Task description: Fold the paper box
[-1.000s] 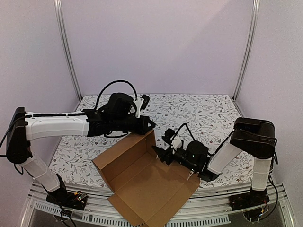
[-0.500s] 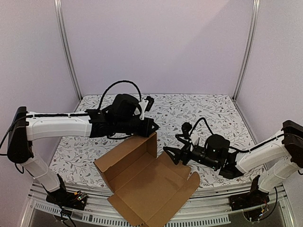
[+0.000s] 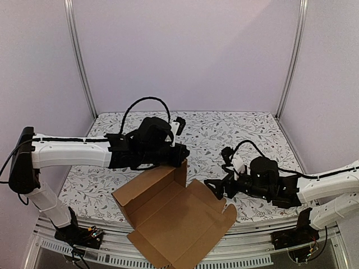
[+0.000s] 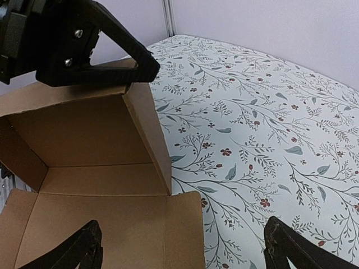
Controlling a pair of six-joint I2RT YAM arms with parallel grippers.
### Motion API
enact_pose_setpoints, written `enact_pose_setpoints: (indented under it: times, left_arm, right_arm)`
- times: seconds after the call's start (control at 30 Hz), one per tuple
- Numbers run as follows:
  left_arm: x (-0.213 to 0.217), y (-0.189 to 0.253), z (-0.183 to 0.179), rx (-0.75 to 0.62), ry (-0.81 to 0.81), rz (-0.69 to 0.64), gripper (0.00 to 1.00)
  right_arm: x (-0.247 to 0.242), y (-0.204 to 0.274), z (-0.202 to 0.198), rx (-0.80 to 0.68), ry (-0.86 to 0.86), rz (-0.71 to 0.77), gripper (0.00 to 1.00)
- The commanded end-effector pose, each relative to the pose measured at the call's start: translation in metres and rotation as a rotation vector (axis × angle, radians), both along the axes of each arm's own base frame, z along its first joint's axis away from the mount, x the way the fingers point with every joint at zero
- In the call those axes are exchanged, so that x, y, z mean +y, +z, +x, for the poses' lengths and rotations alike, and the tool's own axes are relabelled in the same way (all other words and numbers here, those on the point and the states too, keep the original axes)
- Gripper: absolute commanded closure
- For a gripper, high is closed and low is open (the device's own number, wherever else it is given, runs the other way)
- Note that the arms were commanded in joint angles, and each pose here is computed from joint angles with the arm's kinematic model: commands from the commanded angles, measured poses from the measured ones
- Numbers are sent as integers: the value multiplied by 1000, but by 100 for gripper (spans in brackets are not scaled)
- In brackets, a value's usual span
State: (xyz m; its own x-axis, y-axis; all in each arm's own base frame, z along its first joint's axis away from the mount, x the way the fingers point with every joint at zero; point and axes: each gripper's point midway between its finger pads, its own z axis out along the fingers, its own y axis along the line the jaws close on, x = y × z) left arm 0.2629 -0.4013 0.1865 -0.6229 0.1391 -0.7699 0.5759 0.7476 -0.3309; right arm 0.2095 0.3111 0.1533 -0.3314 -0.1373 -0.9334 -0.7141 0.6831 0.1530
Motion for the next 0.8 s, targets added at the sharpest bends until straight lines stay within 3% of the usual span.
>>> enact_pose_setpoints:
  times: [0.0, 0.1, 0.23, 0.47, 0.77]
  left_arm:
    - [20, -47, -15, 73, 4, 158, 100]
    - [20, -38, -14, 56, 0, 154, 100]
    - [18, -26, -11, 31, -8, 132, 100]
    - [16, 14, -3, 11, -44, 26, 100]
    - [38, 72, 0, -35, -49, -80, 74]
  right_arm:
    - [-8, -2, 5, 39, -55, -80, 1]
    - [-19, -6, 7, 52, -103, -124, 1]
    - [-60, -8, 18, 130, -329, -128, 1]
    - [-72, -16, -9, 256, -255, -199, 1]
    - [-80, -33, -53, 492, -157, -193, 2]
